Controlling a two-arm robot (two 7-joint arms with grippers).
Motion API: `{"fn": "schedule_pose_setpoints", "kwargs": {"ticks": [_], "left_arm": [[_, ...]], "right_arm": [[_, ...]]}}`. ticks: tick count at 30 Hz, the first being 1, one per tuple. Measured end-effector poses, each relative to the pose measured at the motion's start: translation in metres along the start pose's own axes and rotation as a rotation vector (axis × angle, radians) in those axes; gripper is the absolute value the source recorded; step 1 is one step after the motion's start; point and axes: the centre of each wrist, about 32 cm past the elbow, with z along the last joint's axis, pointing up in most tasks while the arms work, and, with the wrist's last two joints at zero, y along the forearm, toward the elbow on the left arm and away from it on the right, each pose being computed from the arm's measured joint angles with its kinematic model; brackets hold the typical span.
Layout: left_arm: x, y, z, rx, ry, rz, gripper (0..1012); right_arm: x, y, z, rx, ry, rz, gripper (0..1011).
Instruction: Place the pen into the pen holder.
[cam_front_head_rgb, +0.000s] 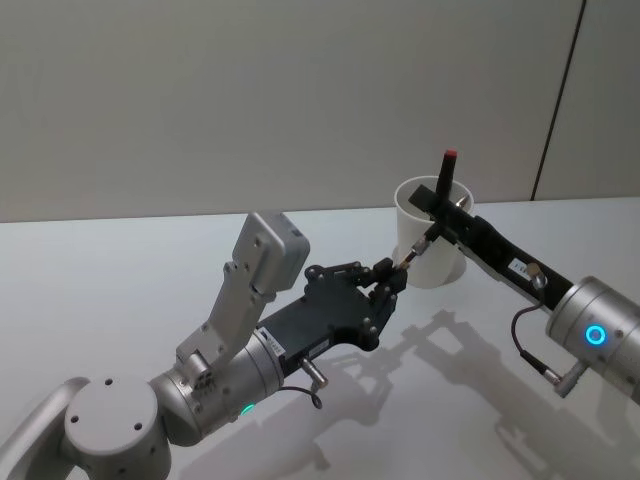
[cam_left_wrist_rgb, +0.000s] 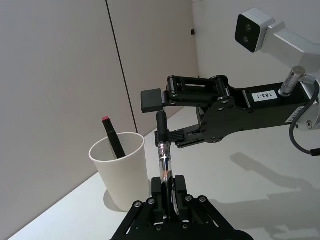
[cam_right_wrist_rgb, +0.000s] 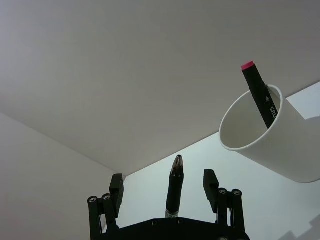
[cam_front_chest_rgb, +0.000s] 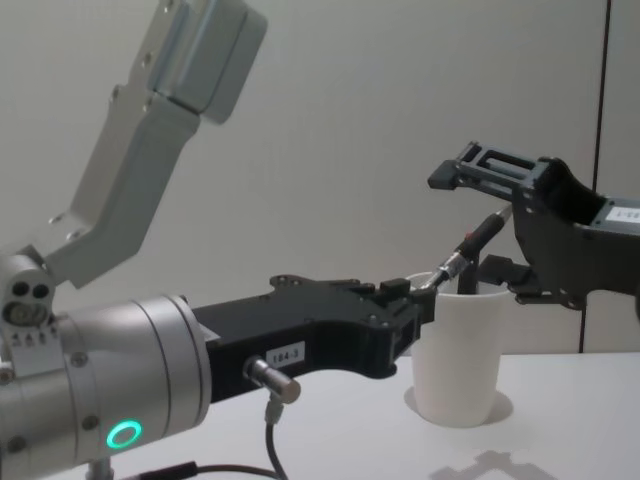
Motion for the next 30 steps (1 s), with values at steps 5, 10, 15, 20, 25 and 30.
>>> {"fn": "schedule_pose_setpoints", "kwargs": {"ticks": [5,10,15,20,25,30], "left_arm": [[0.0,0.0,0.0,0.0,0.0,0.0,154],[0.0,0.0,0.0,0.0,0.0,0.0,154],[0.0,0.0,0.0,0.0,0.0,0.0,154],[0.0,0.0,0.0,0.0,0.0,0.0,154],[0.0,0.0,0.0,0.0,0.0,0.0,154],[0.0,0.0,0.0,0.0,0.0,0.0,154]], "right_arm": [[0.0,-0.001,0.001,0.001,0.005,0.002,1001],[0.001,-0.003,0.001,0.004,0.013,0.003,1001],[0.001,-0.007,0.002,0.007,0.02,0.0,1001],[0.001,-0.009,0.002,0.008,0.024,0.001,1002],[0.001,-0.01,0.003,0.01,0.027,0.003,1001],[0.001,-0.01,0.002,0.011,0.027,0.008,1002]]}}
